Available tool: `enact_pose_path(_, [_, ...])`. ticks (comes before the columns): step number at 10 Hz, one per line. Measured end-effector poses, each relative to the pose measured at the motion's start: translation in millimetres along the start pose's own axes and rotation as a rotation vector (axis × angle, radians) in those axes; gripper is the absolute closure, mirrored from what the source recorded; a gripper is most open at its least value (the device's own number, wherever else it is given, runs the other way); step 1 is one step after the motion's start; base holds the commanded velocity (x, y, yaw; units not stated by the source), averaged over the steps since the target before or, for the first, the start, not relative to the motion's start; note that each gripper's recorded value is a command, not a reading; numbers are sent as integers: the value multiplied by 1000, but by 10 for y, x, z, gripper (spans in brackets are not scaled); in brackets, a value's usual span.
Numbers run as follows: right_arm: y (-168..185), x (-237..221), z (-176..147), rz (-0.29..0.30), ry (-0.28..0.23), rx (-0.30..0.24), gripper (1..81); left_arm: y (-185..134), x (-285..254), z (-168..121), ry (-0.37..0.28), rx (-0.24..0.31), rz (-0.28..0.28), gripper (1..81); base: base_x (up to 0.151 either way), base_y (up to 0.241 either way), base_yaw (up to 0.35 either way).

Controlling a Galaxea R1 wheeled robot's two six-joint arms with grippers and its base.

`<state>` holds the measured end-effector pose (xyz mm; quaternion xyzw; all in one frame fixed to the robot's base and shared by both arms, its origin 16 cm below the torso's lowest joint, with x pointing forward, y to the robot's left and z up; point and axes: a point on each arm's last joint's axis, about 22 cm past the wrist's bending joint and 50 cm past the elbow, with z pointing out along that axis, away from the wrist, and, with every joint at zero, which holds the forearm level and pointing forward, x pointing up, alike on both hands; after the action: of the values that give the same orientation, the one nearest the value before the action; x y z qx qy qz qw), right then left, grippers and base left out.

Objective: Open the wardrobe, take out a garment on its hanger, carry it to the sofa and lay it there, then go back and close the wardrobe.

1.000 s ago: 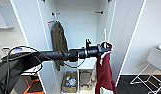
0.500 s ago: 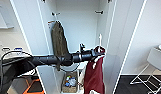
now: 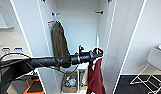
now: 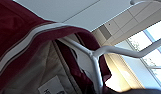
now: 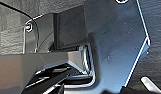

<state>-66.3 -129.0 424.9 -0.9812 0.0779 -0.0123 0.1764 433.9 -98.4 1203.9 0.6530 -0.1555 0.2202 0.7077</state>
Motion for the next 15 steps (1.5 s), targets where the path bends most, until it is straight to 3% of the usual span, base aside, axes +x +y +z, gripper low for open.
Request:
enact_pose_path(10, [0,-4,0,0,0,0,10,-18,14,-35,8,-1,-2,811,0,0,0])
enact_pose_path(15, [-3,3,1,0,0,1,10,-25,23,-40,10,0,-10,811,0,0,-180])
